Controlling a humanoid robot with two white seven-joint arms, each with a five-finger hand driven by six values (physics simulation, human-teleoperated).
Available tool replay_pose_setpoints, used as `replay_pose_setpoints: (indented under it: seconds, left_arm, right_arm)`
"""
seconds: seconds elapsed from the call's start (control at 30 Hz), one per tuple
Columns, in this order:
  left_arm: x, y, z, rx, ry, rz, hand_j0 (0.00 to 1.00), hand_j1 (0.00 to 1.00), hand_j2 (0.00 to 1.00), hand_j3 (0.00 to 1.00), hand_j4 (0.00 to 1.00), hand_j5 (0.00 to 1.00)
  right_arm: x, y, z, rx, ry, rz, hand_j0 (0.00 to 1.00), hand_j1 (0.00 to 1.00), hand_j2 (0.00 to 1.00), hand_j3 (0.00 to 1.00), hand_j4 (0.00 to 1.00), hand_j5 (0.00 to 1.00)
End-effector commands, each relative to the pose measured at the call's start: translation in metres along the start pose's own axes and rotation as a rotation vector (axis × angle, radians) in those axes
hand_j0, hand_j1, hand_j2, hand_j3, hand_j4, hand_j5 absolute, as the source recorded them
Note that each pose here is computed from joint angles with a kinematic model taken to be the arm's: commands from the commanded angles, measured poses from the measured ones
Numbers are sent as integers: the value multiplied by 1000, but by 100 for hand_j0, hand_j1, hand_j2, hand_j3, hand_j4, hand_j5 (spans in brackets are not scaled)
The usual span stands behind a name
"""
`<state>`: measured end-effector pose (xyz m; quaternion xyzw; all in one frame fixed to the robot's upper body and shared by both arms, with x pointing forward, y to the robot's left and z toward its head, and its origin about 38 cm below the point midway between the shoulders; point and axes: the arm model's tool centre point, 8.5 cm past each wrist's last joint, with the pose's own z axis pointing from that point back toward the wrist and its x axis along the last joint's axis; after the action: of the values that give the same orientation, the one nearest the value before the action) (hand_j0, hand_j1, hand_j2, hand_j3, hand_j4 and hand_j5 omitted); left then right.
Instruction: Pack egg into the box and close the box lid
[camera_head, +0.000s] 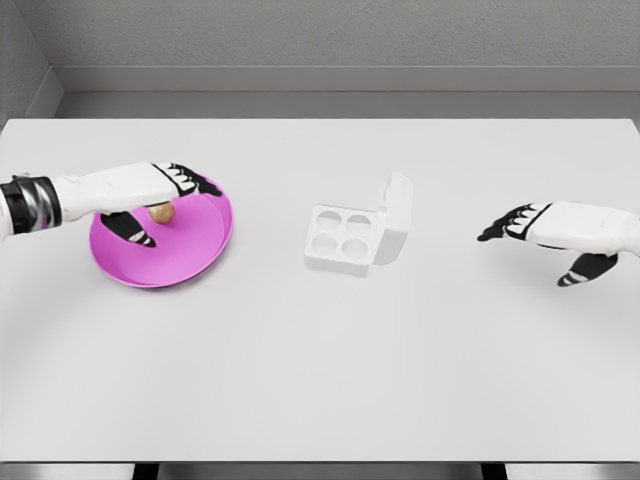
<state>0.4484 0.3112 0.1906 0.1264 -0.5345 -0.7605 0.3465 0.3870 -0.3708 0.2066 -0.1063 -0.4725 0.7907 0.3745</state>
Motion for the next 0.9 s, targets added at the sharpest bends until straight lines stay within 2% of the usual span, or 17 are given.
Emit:
replay_pose_setpoints:
  seconds: [0.0,0.03,0.17,0.4,0.43,0.47,0.53,0.67,0.87]
  left_arm:
    - [0,4,4,38,-20,44,100,100,100,100,100,100]
    - [0,6,5,51,-28,62,100,100,100,100,100,100]
    - [-21,3,10,31,34,79,100,100,100,100,100,100]
    - [-21,1,10,24,37,77,100,100,100,100,100,100]
    - [-21,1,10,25,38,77,100,100,100,100,100,100]
    - [-21,1,11,26,39,78,100,100,100,100,100,100]
    - [-22,-2,12,22,43,82,100,100,100,100,100,100]
    - [-30,-6,15,-6,80,68,100,100,100,100,100,100]
    - [-30,-7,13,-6,81,68,100,100,100,100,100,100]
  right_arm:
    - [1,1,-6,-7,-3,-29,100,100,100,100,100,100]
    - [0,-2,-5,-9,0,-29,100,100,100,100,100,100]
    - [0,-3,-4,-15,-3,-24,100,100,100,100,100,100]
    - [4,-2,-3,9,-24,3,100,100,100,100,100,100]
    - [5,5,-7,26,-31,-7,100,100,100,100,100,100]
    - [4,7,-7,18,-32,-12,100,100,100,100,100,100]
    - [1,0,-6,-87,-25,-19,100,100,100,100,100,100]
    - [-1,-3,1,-90,-11,-9,100,100,100,100,100,100]
    - [-3,-7,3,-98,-2,-3,100,100,100,100,100,100]
